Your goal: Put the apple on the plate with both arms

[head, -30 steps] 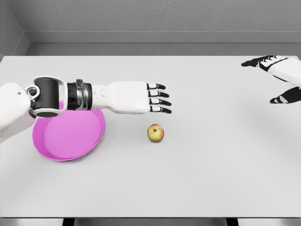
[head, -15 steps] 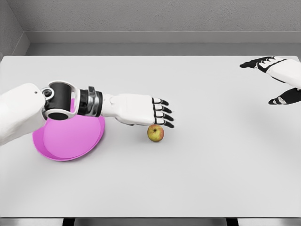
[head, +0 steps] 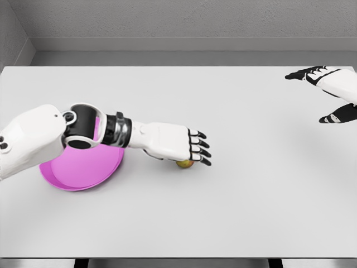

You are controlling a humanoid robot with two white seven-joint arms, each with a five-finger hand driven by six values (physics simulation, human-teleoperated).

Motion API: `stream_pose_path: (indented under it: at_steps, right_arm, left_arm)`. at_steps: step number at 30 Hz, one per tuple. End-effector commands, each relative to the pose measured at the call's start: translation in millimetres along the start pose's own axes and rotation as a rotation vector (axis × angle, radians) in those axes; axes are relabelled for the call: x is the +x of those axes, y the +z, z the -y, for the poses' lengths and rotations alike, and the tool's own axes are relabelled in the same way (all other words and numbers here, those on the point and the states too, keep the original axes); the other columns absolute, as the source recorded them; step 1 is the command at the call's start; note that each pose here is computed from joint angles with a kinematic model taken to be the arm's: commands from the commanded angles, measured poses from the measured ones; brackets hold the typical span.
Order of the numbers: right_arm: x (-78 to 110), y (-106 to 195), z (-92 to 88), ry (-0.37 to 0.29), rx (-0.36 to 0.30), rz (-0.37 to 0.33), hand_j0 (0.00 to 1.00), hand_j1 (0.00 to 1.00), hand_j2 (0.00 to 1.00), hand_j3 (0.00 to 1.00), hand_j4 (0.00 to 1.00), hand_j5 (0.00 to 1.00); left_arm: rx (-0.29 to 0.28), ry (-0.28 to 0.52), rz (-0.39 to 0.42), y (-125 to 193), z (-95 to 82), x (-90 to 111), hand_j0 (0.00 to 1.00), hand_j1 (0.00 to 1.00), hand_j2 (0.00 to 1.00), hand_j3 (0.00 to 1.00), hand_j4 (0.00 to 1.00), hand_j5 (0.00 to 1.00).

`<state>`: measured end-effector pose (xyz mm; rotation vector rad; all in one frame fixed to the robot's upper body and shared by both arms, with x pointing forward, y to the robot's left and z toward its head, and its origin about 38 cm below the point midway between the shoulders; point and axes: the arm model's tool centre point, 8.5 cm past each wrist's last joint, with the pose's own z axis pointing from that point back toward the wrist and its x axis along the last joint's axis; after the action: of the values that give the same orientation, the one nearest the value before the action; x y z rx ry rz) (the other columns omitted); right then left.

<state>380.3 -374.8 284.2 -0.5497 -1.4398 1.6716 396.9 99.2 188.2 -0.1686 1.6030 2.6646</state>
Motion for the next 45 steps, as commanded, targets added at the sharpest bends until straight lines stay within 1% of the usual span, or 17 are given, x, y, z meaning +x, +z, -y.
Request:
stream_pose_path:
  at_steps: [1, 4, 5, 9, 10, 17, 19, 21, 23, 27, 29, 32, 33, 37, 42, 44, 45]
  right_arm:
    - [0.2, 0, 0.4, -0.002, -0.001, 0.001, 1.00, 1.00, 1.00, 1.00, 1.00, 1.00]
    - [0.2, 0, 0.4, -0.002, -0.001, 0.001, 1.00, 1.00, 1.00, 1.00, 1.00, 1.00]
    - [0.2, 0, 0.4, -0.002, -0.001, 0.001, 1.00, 1.00, 1.00, 1.00, 1.00, 1.00]
    - [0.2, 0, 0.4, -0.002, -0.001, 0.001, 1.00, 1.00, 1.00, 1.00, 1.00, 1.00]
    - [0.1, 0, 0.7, -0.001, -0.001, 0.000, 1.00, 1.00, 1.00, 1.00, 1.00, 1.00]
    - [0.1, 0, 0.9, -0.002, -0.003, 0.000, 1.00, 1.00, 1.00, 1.00, 1.00, 1.00]
    - [0.1, 0, 0.9, -0.002, -0.003, 0.000, 1.00, 1.00, 1.00, 1.00, 1.00, 1.00]
    - [0.1, 0, 0.9, -0.002, -0.003, 0.000, 1.00, 1.00, 1.00, 1.00, 1.00, 1.00]
    - [0.2, 0, 0.4, -0.002, -0.001, 0.001, 1.00, 1.00, 1.00, 1.00, 1.00, 1.00]
    - [0.1, 0, 0.9, -0.002, -0.003, 0.000, 1.00, 1.00, 1.00, 1.00, 1.00, 1.00]
    - [0.1, 0, 0.9, -0.002, -0.003, 0.000, 1.00, 1.00, 1.00, 1.00, 1.00, 1.00]
    - [0.1, 0, 0.9, -0.002, -0.003, 0.000, 1.00, 1.00, 1.00, 1.00, 1.00, 1.00]
    - [0.1, 0, 0.9, -0.002, -0.003, 0.000, 1.00, 1.00, 1.00, 1.00, 1.00, 1.00]
    - [0.1, 0, 0.9, -0.002, -0.003, 0.000, 1.00, 1.00, 1.00, 1.00, 1.00, 1.00]
    - [0.1, 0, 0.9, -0.002, -0.003, 0.000, 1.00, 1.00, 1.00, 1.00, 1.00, 1.00]
    - [0.1, 0, 0.9, -0.002, -0.003, 0.000, 1.00, 1.00, 1.00, 1.00, 1.00, 1.00]
    - [0.1, 0, 0.9, -0.002, -0.003, 0.000, 1.00, 1.00, 1.00, 1.00, 1.00, 1.00]
  left_arm:
    - [0.009, 0.000, 0.018, -8, -2.9, 3, 1.00, 1.00, 1.00, 1.00, 1.00, 1.00]
    - [0.002, -0.005, 0.020, -11, -2.1, 3, 1.00, 1.00, 1.00, 1.00, 1.00, 1.00]
    - [-0.027, -0.005, 0.022, -11, 0.8, 4, 1.00, 1.00, 1.00, 1.00, 1.00, 1.00]
    - [-0.054, 0.001, 0.009, -10, 6.6, -1, 1.00, 1.00, 1.00, 1.00, 1.00, 1.00]
    - [-0.070, -0.018, 0.002, -11, 6.4, -3, 1.00, 1.00, 1.00, 1.00, 1.00, 1.00]
    - [-0.070, -0.029, 0.011, -16, 2.4, -2, 1.00, 1.00, 1.00, 1.00, 1.00, 1.00]
    - [-0.104, -0.028, 0.009, -16, 5.5, -3, 1.00, 1.00, 1.00, 1.00, 1.00, 1.00]
    - [-0.114, -0.028, 0.007, -15, 6.1, -3, 1.00, 1.00, 1.00, 1.00, 1.00, 1.00]
    - [-0.146, -0.028, 0.008, -15, 8.5, -3, 1.00, 1.00, 1.00, 1.00, 1.00, 1.00]
    - [-0.150, -0.027, 0.007, -15, 9.1, -3, 1.00, 1.00, 1.00, 1.00, 1.00, 1.00]
    - [-0.158, -0.016, -0.006, -14, 12.6, -8, 0.98, 0.98, 0.98, 0.98, 0.98, 0.98]
    - [-0.154, -0.020, -0.008, -14, 9.5, -10, 0.92, 0.92, 0.92, 0.92, 0.92, 0.92]
    - [-0.155, -0.020, -0.009, -14, 9.8, -10, 0.86, 0.86, 0.86, 0.86, 0.86, 0.86]
    - [-0.154, -0.020, -0.008, -15, 9.4, -10, 0.78, 0.78, 0.78, 0.78, 0.78, 0.78]
    - [-0.153, -0.021, -0.003, -17, 9.2, -9, 0.76, 0.76, 0.76, 0.76, 0.76, 0.76]
    - [-0.154, -0.022, -0.003, -17, 9.3, -9, 0.71, 0.71, 0.71, 0.71, 0.71, 0.71]
    - [-0.154, -0.022, -0.003, -17, 9.3, -9, 0.66, 0.66, 0.66, 0.66, 0.66, 0.66]
